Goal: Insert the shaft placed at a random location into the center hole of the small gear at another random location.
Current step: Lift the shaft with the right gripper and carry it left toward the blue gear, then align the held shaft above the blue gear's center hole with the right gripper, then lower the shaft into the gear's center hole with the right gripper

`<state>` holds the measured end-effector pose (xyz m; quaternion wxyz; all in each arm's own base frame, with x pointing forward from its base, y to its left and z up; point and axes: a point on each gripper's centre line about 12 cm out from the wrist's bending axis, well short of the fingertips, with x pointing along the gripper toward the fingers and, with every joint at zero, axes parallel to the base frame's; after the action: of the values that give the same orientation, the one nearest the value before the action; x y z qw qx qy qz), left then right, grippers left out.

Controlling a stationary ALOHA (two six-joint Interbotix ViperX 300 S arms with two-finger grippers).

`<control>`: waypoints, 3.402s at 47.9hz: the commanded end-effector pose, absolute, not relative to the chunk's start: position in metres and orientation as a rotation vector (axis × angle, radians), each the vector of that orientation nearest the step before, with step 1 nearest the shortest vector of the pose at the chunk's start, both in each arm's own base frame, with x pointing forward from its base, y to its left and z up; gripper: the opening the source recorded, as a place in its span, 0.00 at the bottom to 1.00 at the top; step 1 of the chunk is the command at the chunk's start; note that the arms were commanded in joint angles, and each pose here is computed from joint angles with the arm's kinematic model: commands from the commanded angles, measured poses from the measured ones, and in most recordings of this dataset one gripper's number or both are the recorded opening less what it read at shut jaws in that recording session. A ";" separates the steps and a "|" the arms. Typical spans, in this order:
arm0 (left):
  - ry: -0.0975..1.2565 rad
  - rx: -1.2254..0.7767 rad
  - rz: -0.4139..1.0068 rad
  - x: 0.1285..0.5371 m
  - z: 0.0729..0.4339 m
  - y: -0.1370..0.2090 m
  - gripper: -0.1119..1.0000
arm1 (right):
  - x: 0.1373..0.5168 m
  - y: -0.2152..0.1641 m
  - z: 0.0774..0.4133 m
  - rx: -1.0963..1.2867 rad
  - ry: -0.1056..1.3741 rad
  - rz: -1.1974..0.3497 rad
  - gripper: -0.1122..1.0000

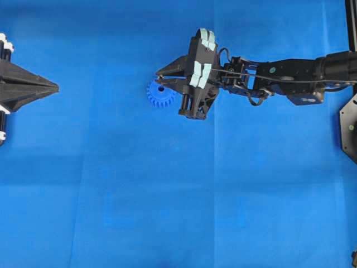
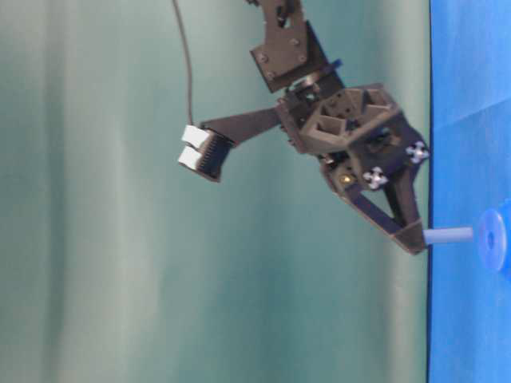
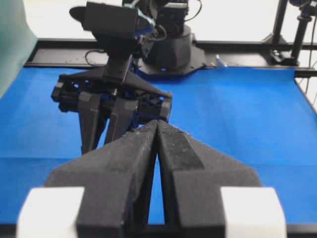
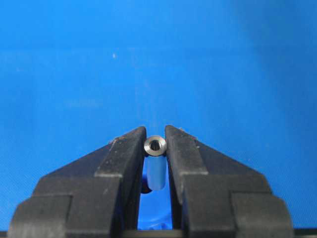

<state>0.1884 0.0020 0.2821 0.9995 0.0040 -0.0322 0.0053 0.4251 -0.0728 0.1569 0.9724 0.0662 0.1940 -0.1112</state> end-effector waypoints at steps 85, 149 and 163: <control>-0.086 0.011 0.013 0.189 0.288 0.003 0.10 | 0.432 -0.067 0.161 0.164 0.261 -0.241 0.12; -0.087 0.011 0.012 0.189 0.288 0.002 0.10 | 0.432 -0.069 0.116 0.187 0.342 -0.273 0.12; -0.087 0.011 0.012 0.189 0.288 0.002 0.10 | 0.431 -0.069 0.115 0.188 0.350 -0.273 0.13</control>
<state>0.1879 0.0020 0.2828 0.9994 0.0033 -0.0345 0.0055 0.4275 -0.0675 0.1057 0.9688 0.0932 0.1860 -0.1349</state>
